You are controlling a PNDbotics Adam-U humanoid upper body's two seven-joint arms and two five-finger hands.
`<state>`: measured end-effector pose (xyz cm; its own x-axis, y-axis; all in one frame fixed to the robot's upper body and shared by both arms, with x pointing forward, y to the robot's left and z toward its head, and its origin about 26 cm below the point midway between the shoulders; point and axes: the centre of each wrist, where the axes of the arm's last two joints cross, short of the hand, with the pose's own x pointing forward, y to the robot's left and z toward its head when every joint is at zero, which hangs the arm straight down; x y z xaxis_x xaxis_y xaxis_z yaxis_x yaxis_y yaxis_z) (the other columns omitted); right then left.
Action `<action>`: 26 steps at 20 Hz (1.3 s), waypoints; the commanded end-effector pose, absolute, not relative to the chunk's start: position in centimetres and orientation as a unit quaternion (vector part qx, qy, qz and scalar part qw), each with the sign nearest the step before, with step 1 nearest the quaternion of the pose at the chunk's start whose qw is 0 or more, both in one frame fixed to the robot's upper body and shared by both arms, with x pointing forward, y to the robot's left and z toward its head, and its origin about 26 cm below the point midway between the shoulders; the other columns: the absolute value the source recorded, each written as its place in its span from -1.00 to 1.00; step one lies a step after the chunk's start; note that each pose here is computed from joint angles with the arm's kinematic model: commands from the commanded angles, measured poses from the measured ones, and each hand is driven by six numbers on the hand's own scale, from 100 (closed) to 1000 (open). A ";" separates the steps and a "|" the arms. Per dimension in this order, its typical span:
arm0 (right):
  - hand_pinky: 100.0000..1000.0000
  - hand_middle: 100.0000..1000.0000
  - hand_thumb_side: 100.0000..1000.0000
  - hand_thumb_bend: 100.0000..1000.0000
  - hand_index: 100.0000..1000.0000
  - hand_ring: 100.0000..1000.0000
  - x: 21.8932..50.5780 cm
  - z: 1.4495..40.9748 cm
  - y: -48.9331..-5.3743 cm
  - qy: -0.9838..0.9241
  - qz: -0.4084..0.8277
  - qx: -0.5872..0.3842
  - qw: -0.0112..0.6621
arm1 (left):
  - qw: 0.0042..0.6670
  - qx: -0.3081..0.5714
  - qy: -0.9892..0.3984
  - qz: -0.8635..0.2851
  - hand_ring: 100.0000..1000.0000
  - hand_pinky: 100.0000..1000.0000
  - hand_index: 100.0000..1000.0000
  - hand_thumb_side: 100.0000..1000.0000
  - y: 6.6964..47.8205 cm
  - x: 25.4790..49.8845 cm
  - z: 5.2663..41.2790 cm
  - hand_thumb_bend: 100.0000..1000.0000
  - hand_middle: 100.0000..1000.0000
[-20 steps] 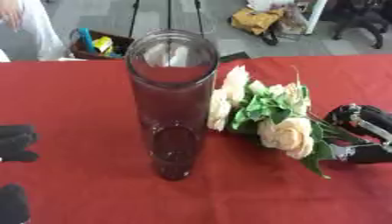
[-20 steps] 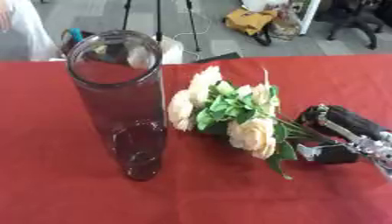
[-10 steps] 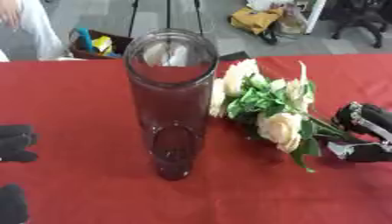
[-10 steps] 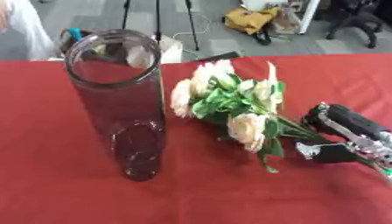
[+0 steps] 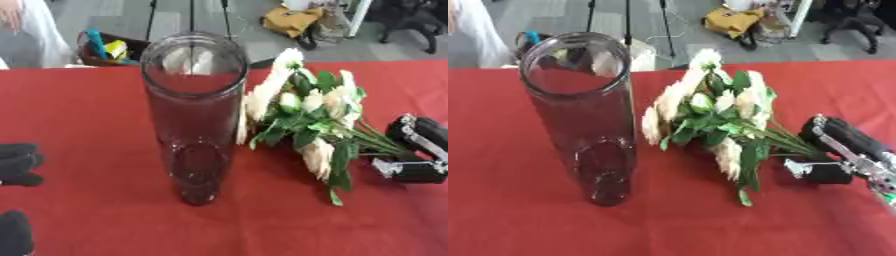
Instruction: Arrange flowers into the vase.
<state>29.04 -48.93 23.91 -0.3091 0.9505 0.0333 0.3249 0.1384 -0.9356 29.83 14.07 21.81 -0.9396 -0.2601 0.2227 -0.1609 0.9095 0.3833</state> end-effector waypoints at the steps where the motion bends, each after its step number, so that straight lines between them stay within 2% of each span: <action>1: -0.63 -1.00 -0.12 -1.00 -0.82 -0.28 28.9 24.9 -49.1 -0.669 0.454 -0.487 0.331 | 0.124 0.104 -0.969 -0.185 0.32 0.08 0.50 0.41 13.8 29.4 22.3 -1.00 0.38; 3: -0.70 -1.00 -0.11 -0.93 -0.85 -0.34 28.9 24.9 -49.2 -0.670 0.450 -0.490 0.329 | 0.124 0.104 -0.969 -0.187 0.32 0.08 0.50 0.41 13.8 29.4 22.3 -1.00 0.38; 7: -0.80 -1.00 0.13 -0.54 -0.90 -0.43 28.9 24.7 -49.5 -0.680 0.435 -0.493 0.325 | 0.124 0.104 -0.968 -0.189 0.32 0.08 0.50 0.40 13.8 29.4 22.3 -1.00 0.38; 10: -0.82 -1.00 0.15 -0.54 -0.91 -0.44 28.9 24.6 -49.7 -0.691 0.423 -0.493 0.318 | 0.124 0.105 -0.968 -0.190 0.32 0.08 0.50 0.40 13.8 29.4 22.3 -1.00 0.38; 11: -0.83 -1.00 0.24 -0.52 -0.93 -0.45 28.9 24.6 -49.7 -0.696 0.418 -0.492 0.314 | 0.124 0.105 -0.968 -0.191 0.31 0.08 0.50 0.40 13.8 29.4 22.3 -1.00 0.37; 12: -0.83 -1.00 0.24 -0.52 -0.93 -0.45 28.9 24.6 -49.7 -0.703 0.411 -0.491 0.309 | 0.124 0.105 -0.968 -0.192 0.31 0.08 0.50 0.40 13.8 29.4 22.3 -1.00 0.37; 13: -0.86 -1.00 0.40 -0.57 -0.94 -0.46 28.9 24.6 -49.7 -0.711 0.402 -0.490 0.303 | 0.124 0.106 -0.967 -0.193 0.31 0.08 0.50 0.39 13.8 29.4 22.2 -1.00 0.37; 16: -0.88 -1.00 0.56 -0.77 -0.96 -0.46 28.8 24.7 -49.8 -0.731 0.370 -0.494 0.289 | 0.123 0.107 -0.967 -0.197 0.31 0.08 0.49 0.38 13.8 29.4 22.2 -1.00 0.36; 17: -0.89 -1.00 0.61 -0.72 -1.00 -0.46 28.8 24.6 -49.9 -0.736 0.359 -0.497 0.286 | 0.124 0.108 -0.967 -0.197 0.31 0.08 0.48 0.38 13.9 29.4 22.2 -1.00 0.36; 20: -0.91 -1.00 0.59 -1.00 -1.00 -0.47 28.7 24.6 -49.9 -0.747 0.323 -0.512 0.277 | 0.123 0.108 -0.966 -0.199 0.31 0.08 0.49 0.37 13.9 29.4 22.3 -1.00 0.36; 26: -0.93 -1.00 0.65 -1.00 -1.00 -0.49 28.7 24.4 -49.8 -0.754 0.287 -0.524 0.273 | 0.124 0.108 -0.965 -0.202 0.31 0.08 0.49 0.36 13.9 29.4 22.3 -1.00 0.36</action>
